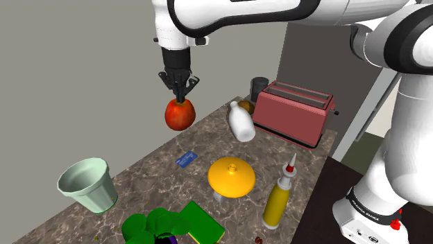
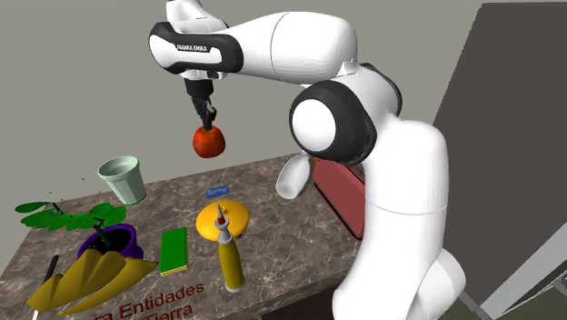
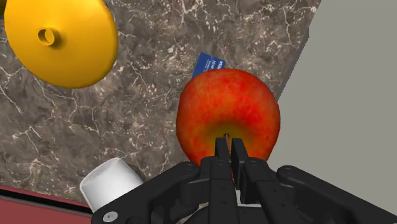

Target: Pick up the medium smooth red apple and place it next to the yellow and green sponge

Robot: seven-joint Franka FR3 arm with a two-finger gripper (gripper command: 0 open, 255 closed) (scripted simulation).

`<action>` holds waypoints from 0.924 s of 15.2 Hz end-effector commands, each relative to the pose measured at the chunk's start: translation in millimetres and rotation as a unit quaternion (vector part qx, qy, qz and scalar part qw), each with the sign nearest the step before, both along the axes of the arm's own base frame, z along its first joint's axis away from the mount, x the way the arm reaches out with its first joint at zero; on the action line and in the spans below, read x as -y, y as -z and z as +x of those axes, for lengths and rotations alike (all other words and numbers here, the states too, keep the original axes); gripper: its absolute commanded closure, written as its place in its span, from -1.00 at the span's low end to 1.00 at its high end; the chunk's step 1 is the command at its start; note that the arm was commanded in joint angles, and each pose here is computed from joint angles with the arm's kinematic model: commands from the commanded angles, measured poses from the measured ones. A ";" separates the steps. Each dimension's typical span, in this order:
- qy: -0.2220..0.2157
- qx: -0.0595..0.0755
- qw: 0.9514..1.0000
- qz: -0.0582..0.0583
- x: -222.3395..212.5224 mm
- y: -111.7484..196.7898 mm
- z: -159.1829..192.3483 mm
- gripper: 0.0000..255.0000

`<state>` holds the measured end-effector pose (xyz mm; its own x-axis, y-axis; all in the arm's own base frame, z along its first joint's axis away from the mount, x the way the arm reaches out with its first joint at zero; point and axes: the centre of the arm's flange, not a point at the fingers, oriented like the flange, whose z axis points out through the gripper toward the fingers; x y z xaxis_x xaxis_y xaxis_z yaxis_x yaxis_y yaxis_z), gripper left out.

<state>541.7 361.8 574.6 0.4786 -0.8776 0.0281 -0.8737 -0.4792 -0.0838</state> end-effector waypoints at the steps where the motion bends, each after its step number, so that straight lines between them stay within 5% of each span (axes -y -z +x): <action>1: 0.001 0.000 1.000 0.000 -24.6 2.1 -11.4 1.00; 10: 0.001 0.000 1.000 0.000 -140.3 1.5 -64.1 1.00; 14: 0.001 0.000 1.000 0.000 -140.3 22.6 -64.1 1.00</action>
